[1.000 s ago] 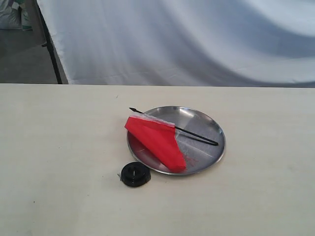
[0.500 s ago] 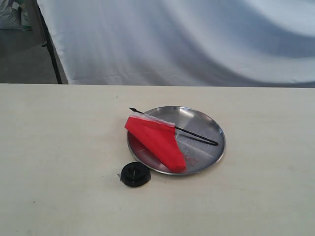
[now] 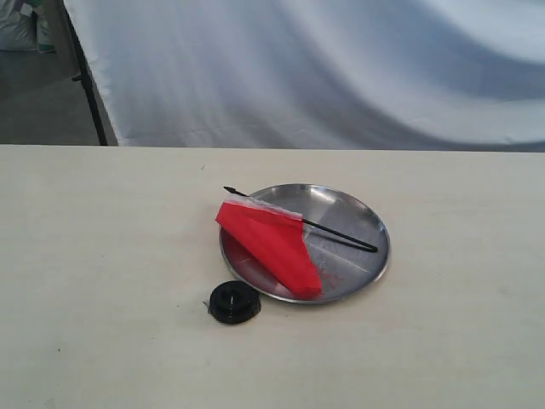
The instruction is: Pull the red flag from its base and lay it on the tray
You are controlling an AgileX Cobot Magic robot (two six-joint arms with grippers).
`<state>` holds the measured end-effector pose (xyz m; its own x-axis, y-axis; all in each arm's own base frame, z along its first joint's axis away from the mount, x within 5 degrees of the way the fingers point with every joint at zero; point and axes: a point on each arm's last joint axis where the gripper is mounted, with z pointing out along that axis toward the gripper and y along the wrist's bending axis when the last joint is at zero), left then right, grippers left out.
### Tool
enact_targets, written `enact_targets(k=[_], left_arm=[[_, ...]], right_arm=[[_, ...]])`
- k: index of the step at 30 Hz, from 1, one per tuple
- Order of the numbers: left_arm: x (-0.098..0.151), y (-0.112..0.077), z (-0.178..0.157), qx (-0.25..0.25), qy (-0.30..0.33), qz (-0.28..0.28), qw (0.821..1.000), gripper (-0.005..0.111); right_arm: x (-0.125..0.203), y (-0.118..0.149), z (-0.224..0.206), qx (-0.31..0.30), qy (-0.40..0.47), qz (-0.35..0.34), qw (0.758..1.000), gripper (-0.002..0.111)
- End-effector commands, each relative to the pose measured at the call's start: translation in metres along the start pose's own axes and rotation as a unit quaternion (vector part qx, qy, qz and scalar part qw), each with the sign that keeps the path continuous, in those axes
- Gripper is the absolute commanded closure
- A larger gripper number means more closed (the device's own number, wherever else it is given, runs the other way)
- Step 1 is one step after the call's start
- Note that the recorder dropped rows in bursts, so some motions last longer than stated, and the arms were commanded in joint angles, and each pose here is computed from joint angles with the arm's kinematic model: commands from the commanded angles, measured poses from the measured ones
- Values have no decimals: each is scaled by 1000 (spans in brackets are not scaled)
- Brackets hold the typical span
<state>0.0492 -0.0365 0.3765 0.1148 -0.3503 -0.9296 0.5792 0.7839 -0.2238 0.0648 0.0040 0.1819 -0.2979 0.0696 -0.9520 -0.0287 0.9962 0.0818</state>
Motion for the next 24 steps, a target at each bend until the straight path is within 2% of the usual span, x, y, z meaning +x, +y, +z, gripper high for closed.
enact_targets(k=[1, 7, 12, 15, 24], left_arm=[[9, -15, -2, 81, 48, -50, 994, 107], [19, -34, -9, 186, 107, -50, 975, 107], [23, -42, -14, 236, 135, -48, 961, 107], [24, -44, -15, 248, 141, -48, 957, 107], [23, -43, -14, 240, 137, -48, 960, 107]], right_arm=[[-2, 0, -1, 1, -8, 1, 1000, 109], [-2, 0, -1, 1, -8, 1, 1000, 109], [-2, 0, -1, 1, -8, 1, 1000, 109], [-2, 0, -1, 1, -8, 1, 1000, 109], [-2, 0, -1, 1, -8, 1, 1000, 109]])
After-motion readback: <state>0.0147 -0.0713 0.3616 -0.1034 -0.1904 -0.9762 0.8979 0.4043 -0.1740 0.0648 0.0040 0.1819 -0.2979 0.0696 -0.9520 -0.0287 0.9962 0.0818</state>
